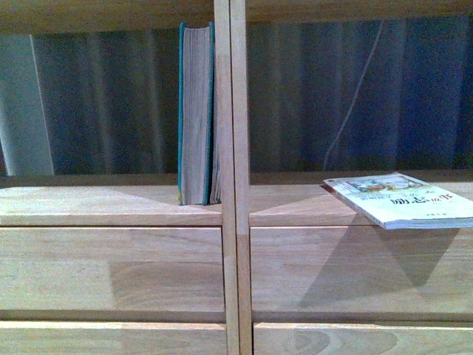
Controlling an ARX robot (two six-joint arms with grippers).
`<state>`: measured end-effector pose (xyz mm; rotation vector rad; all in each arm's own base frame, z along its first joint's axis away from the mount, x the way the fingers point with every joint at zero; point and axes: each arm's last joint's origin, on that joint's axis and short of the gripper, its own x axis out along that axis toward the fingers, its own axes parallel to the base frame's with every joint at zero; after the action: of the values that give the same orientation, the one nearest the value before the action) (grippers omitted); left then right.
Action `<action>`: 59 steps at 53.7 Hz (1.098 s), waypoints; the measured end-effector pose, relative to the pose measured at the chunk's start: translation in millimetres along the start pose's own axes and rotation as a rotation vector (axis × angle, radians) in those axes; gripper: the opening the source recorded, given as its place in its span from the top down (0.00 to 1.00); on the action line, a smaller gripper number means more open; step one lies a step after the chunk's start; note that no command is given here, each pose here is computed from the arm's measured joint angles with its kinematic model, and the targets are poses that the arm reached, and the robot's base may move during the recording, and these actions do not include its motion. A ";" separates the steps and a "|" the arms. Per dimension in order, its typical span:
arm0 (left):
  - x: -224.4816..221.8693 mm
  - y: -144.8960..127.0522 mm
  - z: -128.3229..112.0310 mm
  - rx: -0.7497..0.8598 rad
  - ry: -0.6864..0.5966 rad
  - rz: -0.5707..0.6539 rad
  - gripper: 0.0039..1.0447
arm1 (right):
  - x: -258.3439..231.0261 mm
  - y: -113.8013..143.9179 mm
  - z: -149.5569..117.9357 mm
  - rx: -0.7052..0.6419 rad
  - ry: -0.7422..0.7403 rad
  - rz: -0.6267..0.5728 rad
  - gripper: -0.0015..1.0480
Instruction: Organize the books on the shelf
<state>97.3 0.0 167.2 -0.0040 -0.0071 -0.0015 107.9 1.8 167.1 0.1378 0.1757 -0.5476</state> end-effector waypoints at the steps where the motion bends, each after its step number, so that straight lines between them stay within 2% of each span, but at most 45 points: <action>1: 0.0 0.0 0.0 0.000 0.000 0.000 0.07 | 1.7 0.1 1.0 0.008 -0.003 -0.057 0.07; 4: 0.0 0.1 0.0 0.000 0.000 0.003 0.07 | 5.3 1.5 5.0 0.051 -0.001 -0.134 0.07; 6: 0.0 0.1 0.0 0.000 0.000 0.002 0.07 | 7.1 3.6 8.8 0.075 0.004 -0.133 0.07; 12: 0.0 0.1 0.0 0.000 0.000 0.002 0.07 | 16.6 14.8 24.2 0.156 0.053 -0.080 0.07; 23: 0.0 0.1 0.0 0.000 0.000 0.002 0.07 | 49.0 46.5 44.3 0.360 0.260 0.057 0.07; 30: 0.0 0.1 0.0 0.000 0.000 0.002 0.07 | 67.2 64.3 53.8 0.435 0.313 0.108 0.07; 59: 0.0 0.1 0.0 0.000 0.000 0.002 0.07 | 126.0 135.6 82.6 0.672 0.358 0.175 0.07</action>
<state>97.3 0.0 167.2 -0.0040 -0.0071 0.0004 296.0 38.2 233.4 0.8998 0.3193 -0.3860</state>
